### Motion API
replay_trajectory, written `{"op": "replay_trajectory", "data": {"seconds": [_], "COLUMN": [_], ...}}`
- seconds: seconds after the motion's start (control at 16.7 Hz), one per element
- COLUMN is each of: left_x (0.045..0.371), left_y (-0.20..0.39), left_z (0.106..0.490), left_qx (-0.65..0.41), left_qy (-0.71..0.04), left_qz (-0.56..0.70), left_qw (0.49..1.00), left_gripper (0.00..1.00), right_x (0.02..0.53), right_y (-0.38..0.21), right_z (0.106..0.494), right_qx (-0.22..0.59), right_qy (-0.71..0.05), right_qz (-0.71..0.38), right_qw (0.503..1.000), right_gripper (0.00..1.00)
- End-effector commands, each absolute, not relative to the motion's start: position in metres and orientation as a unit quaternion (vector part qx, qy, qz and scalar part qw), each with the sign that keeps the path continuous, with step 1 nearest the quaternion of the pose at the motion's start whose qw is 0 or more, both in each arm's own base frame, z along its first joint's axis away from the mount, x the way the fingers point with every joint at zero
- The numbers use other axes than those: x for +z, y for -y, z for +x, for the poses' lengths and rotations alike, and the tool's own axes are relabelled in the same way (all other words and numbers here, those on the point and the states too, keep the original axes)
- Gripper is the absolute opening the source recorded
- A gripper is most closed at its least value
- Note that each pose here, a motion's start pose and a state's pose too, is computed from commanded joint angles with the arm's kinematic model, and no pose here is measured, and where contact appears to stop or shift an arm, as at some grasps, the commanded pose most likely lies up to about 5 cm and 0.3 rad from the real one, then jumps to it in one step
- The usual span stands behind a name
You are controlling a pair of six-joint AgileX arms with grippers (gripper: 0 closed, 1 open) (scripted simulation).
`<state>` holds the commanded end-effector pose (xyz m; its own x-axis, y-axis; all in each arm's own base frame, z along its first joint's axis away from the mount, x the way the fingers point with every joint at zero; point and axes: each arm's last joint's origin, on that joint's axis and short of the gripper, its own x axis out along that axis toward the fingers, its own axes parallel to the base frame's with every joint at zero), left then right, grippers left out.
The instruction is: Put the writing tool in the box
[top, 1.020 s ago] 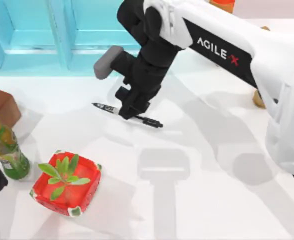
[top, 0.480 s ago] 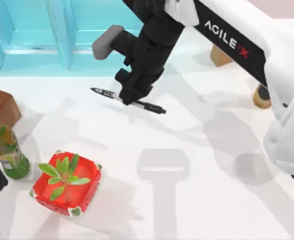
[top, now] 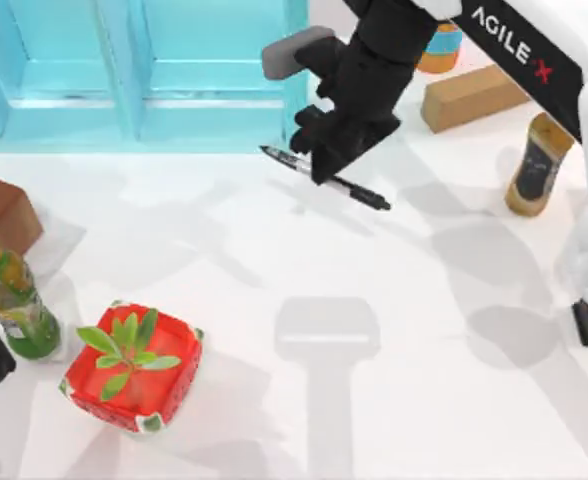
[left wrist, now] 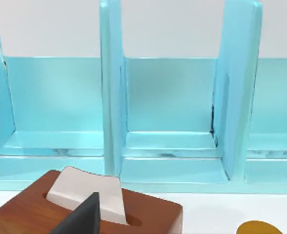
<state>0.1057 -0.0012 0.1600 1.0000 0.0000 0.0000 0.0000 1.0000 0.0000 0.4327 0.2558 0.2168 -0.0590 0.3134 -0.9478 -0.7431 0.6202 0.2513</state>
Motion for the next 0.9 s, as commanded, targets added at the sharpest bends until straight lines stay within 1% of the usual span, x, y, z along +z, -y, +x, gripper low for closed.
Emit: {"op": "replay_trajectory", "data": {"seconds": [0.18, 0.36, 0.48, 0.6, 0.72, 0.9], "left_x": [0.16, 0.16, 0.16, 0.16, 0.16, 0.16], "left_y": [0.001, 0.001, 0.001, 0.001, 0.001, 0.001], "left_z": [0.106, 0.106, 0.106, 0.106, 0.106, 0.106], "left_qx": [0.0, 0.0, 0.0, 0.0, 0.0, 0.0], "left_qy": [0.0, 0.0, 0.0, 0.0, 0.0, 0.0], "left_qz": [0.0, 0.0, 0.0, 0.0, 0.0, 0.0], "left_qw": [1.0, 1.0, 1.0, 1.0, 1.0, 1.0], "left_gripper": [1.0, 1.0, 1.0, 1.0, 1.0, 1.0], "right_x": [0.249, 0.292, 0.303, 0.294, 0.277, 0.261], "right_y": [-0.188, -0.12, -0.075, -0.033, 0.005, 0.054], "right_z": [0.452, 0.456, 0.456, 0.459, 0.459, 0.449], "right_qx": [0.285, 0.162, 0.059, -0.064, -0.194, -0.373], "right_qy": [-0.638, -0.635, -0.64, -0.654, -0.658, -0.623], "right_qz": [-0.089, 0.01, 0.08, 0.15, 0.21, 0.279], "right_qw": [0.71, 0.755, 0.762, 0.739, 0.696, 0.628], "right_gripper": [0.0, 0.0, 0.0, 0.0, 0.0, 0.0]}}
